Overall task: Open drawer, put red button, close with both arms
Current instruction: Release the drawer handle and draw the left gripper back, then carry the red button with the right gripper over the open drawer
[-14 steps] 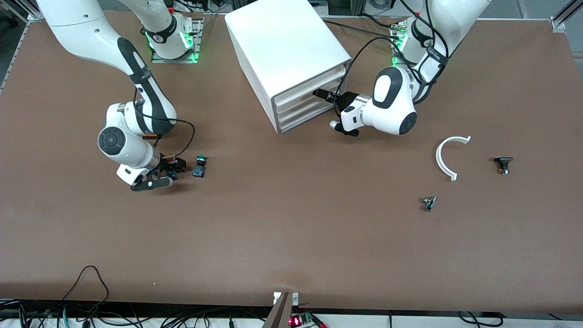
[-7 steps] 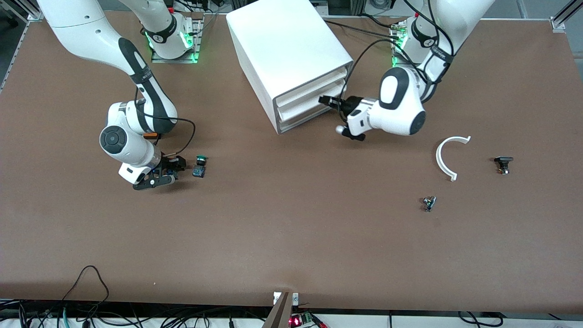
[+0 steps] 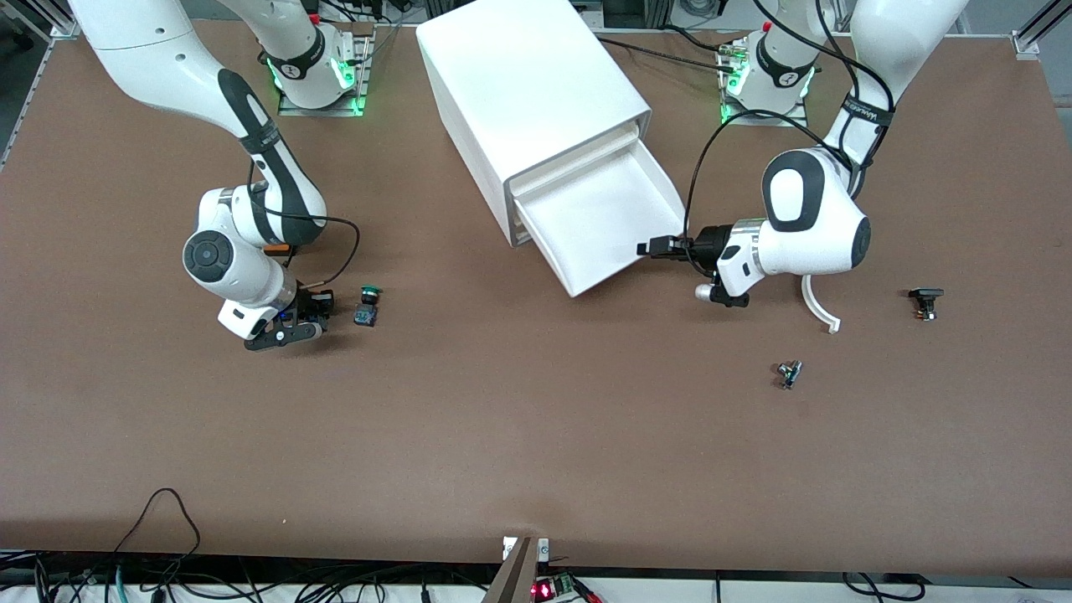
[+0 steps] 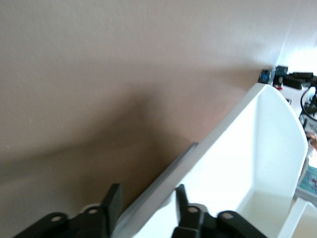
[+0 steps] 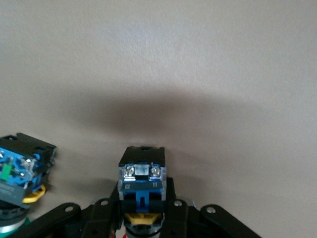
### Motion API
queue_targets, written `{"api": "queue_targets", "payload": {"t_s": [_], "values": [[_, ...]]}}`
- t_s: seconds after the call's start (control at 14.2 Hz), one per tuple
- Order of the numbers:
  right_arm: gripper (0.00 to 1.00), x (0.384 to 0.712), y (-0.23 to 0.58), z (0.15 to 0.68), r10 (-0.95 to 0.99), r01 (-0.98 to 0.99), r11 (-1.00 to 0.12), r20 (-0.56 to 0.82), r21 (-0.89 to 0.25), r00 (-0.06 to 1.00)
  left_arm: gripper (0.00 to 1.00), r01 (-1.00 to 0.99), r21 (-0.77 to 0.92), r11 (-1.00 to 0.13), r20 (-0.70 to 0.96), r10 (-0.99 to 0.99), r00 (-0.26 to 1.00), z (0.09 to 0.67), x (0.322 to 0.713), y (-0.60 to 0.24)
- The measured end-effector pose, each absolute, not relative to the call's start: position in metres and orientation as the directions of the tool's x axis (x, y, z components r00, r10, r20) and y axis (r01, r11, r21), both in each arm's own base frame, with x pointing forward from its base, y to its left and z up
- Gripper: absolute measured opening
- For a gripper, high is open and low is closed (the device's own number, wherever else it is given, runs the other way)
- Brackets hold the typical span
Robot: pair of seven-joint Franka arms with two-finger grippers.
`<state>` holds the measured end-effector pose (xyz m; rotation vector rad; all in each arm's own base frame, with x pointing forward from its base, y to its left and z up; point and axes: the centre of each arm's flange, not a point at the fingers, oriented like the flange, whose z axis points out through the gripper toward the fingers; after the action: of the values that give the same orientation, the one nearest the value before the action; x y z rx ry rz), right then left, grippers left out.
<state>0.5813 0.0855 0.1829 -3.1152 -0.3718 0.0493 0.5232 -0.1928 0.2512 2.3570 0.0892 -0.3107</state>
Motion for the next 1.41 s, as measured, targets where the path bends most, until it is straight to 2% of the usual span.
{"api": "queue_targets", "payload": {"t_s": [0.21,0.35,0.57,0.71,0.92,1.2,1.41], "values": [[0.33,0.595,0.092,0.203,0.28,0.28,-0.96,0.016,-0.005,0.96,0.81,0.145,0.671,-0.727,-0.176,0.034,0.984,0.268,0.543,-0.178],[0.33,0.608,0.099,0.233,0.36,0.361,-0.933,0.07,0.005,0.93,1.0,0.14,0.672,-0.727,-0.084,0.113,0.99,0.307,0.571,-0.132],[0.33,0.623,0.126,0.297,0.445,0.447,-0.895,0.101,0.004,0.89,1.0,0.141,0.663,-0.735,0.03,0.215,0.976,0.376,0.588,-0.048],[0.33,0.635,0.16,0.345,0.519,0.522,-0.853,0.119,0.001,0.847,1.0,0.068,0.6,-0.797,0.068,0.136,0.988,0.418,0.583,-0.02],[0.33,0.642,0.216,0.402,0.684,0.689,-0.724,0.17,0.036,0.709,1.0,-0.031,0.399,-0.916,0.046,-0.014,0.999,0.499,0.578,0.004],[0.33,0.631,0.293,0.433,0.846,0.865,-0.501,0.227,0.026,0.483,1.0,0.053,0.124,-0.991,-0.06,0.046,0.997,0.585,0.564,0.005],[0.33,0.615,0.363,0.445,0.885,0.923,-0.386,0.287,0.011,0.366,1.0,0.148,0.021,-0.989,-0.1,0.145,0.984,0.595,0.557,-0.008]]}}
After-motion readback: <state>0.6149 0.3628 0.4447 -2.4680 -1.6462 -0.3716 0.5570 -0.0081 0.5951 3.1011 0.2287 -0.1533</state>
